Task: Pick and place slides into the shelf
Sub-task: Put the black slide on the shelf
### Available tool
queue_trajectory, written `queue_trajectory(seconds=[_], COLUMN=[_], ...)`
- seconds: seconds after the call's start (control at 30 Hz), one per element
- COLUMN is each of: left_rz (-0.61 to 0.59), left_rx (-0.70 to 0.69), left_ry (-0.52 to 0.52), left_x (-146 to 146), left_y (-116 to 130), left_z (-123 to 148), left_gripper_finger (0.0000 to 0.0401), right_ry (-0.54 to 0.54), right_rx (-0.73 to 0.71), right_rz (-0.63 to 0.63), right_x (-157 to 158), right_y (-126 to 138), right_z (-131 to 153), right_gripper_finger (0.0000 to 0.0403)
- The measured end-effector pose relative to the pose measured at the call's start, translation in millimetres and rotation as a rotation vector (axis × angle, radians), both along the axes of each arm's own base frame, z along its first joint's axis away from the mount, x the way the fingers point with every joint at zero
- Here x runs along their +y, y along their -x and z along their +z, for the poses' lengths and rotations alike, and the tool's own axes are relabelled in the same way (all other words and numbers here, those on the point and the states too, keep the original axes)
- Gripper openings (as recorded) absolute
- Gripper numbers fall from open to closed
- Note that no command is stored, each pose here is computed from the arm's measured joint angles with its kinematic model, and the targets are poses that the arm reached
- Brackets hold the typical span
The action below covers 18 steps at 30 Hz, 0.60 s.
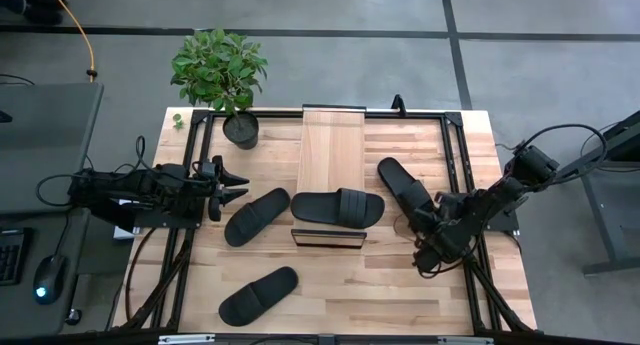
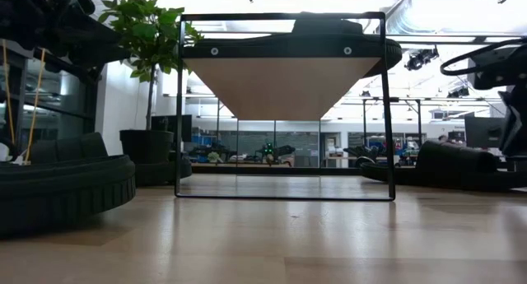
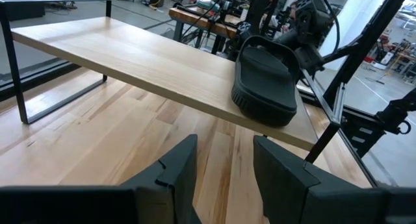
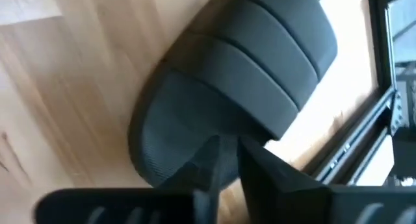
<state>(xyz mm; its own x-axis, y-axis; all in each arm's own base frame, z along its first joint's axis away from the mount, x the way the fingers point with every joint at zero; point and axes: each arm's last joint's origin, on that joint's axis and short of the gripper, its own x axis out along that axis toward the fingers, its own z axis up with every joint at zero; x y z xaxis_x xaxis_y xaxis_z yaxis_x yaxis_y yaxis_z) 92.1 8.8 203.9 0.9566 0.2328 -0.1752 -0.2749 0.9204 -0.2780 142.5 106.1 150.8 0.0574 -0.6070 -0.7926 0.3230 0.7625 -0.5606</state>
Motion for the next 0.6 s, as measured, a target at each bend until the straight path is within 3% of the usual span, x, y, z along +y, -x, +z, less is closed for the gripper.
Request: queue_trajectory(seconds=[0.37, 0.6], left_rz=[0.001, 0.001], left_rx=[0.000, 0.001], left_ry=[0.000, 0.000], left_x=[0.0, 0.1], left_y=[0.0, 0.0], left_z=[0.0, -0.1], left_gripper_finger=[0.0134, 0.0134], right_ry=[0.093, 0.127], right_rx=[-0.026, -0.039], right_rz=[0.089, 0.143], right_x=[-2.5, -2.4], right_y=[-1.5, -3.5], right_z=[1.8, 2.2], right_gripper_finger=[0.0189, 0.0234])
